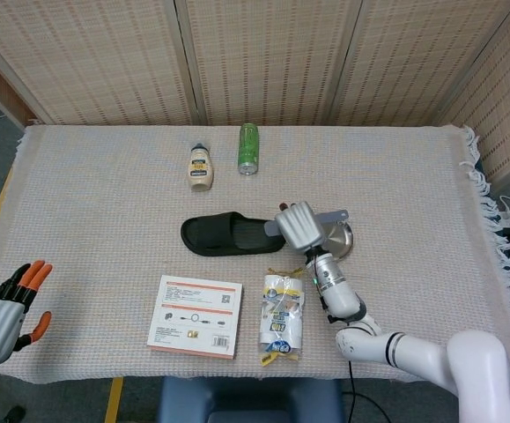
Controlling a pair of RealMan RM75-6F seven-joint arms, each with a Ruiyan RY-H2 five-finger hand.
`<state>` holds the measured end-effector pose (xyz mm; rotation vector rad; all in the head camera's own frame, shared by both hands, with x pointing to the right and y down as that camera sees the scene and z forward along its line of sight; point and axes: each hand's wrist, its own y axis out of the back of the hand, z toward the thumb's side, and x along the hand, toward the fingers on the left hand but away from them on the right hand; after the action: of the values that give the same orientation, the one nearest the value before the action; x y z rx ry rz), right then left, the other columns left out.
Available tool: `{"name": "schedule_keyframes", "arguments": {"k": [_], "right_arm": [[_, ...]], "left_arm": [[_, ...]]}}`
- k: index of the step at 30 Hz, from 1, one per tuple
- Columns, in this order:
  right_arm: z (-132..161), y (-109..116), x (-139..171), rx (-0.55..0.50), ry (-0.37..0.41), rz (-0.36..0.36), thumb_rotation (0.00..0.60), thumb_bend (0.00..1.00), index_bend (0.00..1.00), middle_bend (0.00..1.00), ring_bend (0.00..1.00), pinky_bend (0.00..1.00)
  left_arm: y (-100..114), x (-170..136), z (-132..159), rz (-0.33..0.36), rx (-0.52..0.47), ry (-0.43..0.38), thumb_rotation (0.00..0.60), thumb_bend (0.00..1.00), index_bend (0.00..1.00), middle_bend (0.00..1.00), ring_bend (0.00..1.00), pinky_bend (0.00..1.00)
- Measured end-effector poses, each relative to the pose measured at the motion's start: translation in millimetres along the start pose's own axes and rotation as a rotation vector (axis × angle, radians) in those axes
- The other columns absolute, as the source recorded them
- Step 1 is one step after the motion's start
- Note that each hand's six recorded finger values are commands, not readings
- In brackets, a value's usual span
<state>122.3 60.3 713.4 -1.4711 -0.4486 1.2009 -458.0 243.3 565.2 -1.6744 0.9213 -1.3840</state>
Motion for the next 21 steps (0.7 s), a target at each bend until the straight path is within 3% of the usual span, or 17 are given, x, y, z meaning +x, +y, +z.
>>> {"name": "schedule_keyframes", "arguments": {"k": [12, 21], "right_arm": [[38, -13, -20, 0.073, 0.003, 0.047, 0.6, 0.39, 0.88, 0.71, 0.64, 0.88], [38, -13, -23, 0.122, -0.004, 0.049, 0.6, 0.39, 0.88, 0.71, 0.64, 0.88]], "left_arm": [[3, 0, -3, -0.005, -0.03, -0.006, 0.6, 0.46, 0.0, 0.0, 0.0, 0.19], [4, 1, -6, -0.01, -0.044, -0.005, 0.6, 0.46, 0.0, 0.0, 0.0, 0.19]]}}
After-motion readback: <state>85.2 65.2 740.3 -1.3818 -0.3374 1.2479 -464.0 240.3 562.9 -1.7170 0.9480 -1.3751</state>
